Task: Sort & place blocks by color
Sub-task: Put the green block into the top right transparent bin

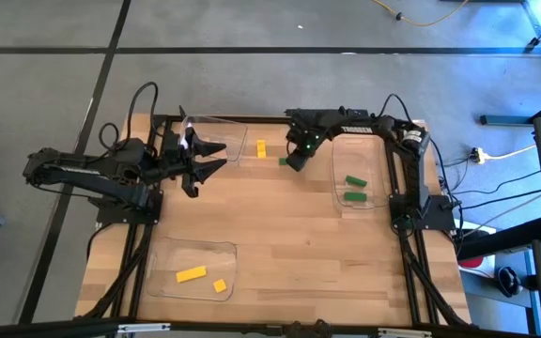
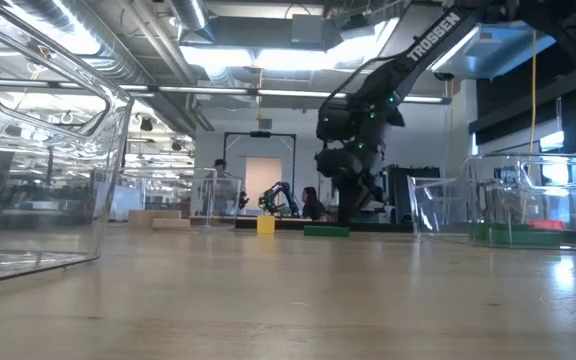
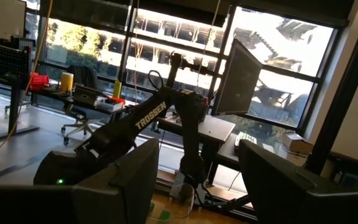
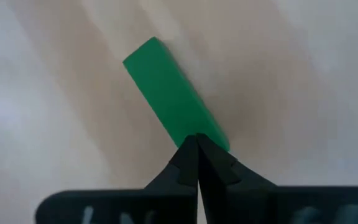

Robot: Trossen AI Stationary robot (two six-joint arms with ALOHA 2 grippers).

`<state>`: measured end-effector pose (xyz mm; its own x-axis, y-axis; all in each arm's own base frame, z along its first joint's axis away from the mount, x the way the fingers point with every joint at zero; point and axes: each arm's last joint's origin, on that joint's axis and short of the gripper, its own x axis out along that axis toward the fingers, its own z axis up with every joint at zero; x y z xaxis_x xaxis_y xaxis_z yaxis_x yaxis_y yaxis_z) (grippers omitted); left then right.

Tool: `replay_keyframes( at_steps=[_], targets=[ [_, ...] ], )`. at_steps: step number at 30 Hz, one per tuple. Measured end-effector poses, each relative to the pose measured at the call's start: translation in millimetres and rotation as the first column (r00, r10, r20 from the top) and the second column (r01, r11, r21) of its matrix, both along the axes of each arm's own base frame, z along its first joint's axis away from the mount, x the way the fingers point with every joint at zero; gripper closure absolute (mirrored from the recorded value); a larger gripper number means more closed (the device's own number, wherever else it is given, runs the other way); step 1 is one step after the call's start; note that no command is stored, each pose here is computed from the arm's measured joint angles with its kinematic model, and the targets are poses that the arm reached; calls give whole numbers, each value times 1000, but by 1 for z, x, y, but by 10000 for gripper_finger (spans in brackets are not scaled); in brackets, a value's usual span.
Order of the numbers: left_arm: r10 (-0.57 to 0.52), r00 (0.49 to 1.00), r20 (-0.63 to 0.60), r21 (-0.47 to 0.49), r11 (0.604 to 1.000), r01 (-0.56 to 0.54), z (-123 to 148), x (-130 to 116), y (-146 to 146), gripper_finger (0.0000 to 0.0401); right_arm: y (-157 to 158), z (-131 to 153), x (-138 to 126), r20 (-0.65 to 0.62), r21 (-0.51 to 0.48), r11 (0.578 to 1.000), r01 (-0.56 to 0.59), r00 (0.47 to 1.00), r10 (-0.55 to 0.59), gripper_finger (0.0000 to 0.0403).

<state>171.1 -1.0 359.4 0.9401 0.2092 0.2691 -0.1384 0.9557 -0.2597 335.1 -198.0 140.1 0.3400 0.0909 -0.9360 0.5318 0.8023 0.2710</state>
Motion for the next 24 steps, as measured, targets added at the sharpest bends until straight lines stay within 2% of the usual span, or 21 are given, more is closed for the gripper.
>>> replay_keyframes(
  at_steps=[13,24],
  targets=[
    [0,1000,-17,1,1000,0,-2,1,0,188,74,1,33,-5,16,987,-159,987,159,403],
    [0,1000,-20,1,1000,0,-2,1,0,188,142,7,43,-29,27,932,-362,932,362,403]
  ],
)
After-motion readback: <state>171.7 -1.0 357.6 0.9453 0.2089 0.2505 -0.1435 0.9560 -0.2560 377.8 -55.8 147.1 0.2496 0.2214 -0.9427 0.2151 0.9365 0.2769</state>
